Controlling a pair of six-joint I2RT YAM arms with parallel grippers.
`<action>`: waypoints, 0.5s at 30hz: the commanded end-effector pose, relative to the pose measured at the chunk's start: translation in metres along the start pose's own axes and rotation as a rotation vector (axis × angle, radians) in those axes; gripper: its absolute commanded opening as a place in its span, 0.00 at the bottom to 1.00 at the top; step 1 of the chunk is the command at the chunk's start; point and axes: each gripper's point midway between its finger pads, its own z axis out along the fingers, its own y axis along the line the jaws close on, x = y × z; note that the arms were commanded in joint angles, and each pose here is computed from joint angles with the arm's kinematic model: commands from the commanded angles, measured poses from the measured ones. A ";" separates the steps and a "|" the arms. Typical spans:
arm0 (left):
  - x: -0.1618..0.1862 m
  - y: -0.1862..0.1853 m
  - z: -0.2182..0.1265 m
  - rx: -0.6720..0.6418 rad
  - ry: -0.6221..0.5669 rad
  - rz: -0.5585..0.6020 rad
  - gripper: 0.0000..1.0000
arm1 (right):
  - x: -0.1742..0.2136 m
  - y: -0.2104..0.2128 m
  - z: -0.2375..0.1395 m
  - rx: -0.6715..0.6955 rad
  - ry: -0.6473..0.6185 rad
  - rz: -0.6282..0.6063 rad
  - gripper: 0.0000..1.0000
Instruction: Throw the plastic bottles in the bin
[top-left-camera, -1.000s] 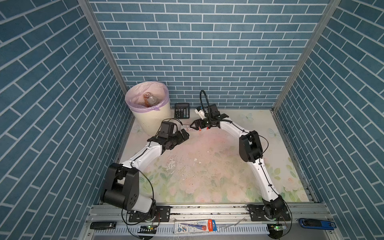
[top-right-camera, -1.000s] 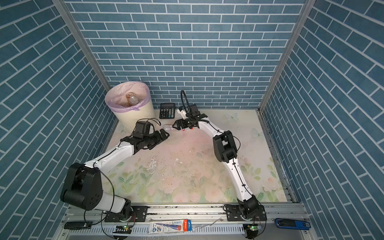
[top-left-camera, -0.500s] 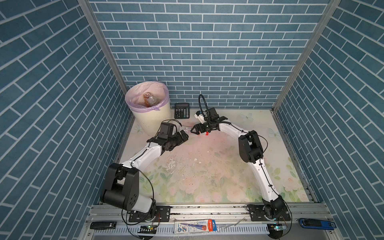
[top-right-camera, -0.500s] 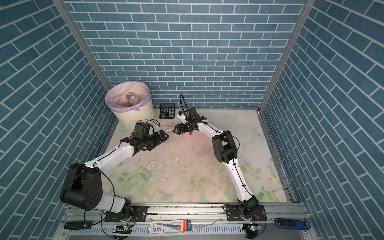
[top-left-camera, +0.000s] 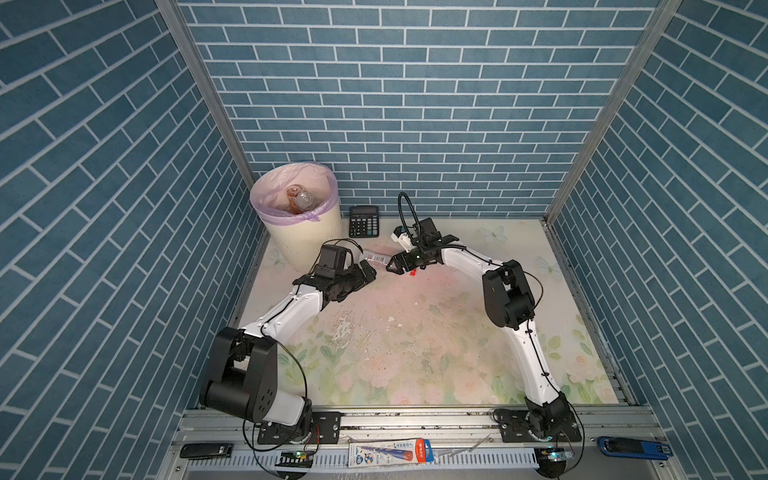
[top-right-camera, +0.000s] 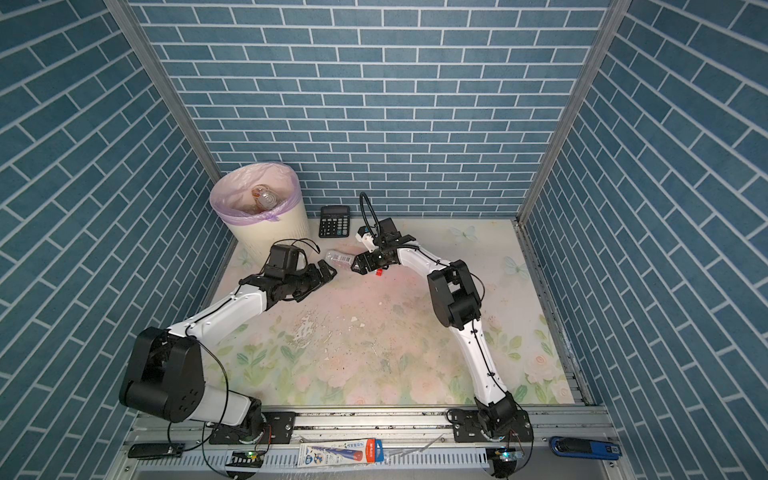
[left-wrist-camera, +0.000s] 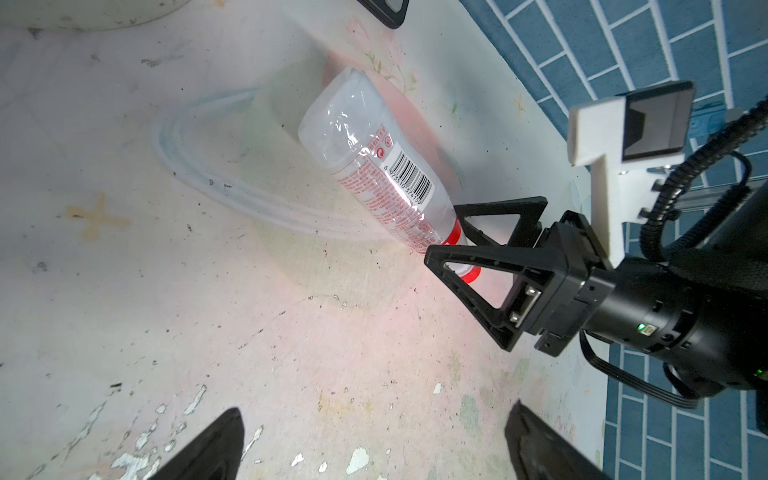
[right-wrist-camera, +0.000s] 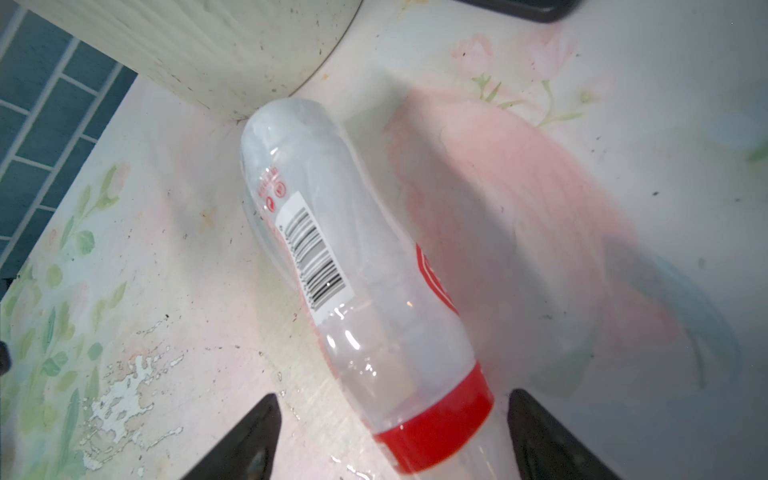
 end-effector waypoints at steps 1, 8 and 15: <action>0.000 0.003 -0.004 -0.009 -0.006 0.010 0.99 | 0.006 0.009 -0.007 0.018 0.025 -0.067 0.82; -0.001 0.002 -0.005 -0.007 -0.008 0.010 0.99 | 0.020 0.008 0.004 0.067 0.075 -0.096 0.73; 0.000 0.002 -0.006 -0.007 -0.005 0.006 0.99 | 0.026 -0.001 0.008 0.129 0.099 -0.095 0.54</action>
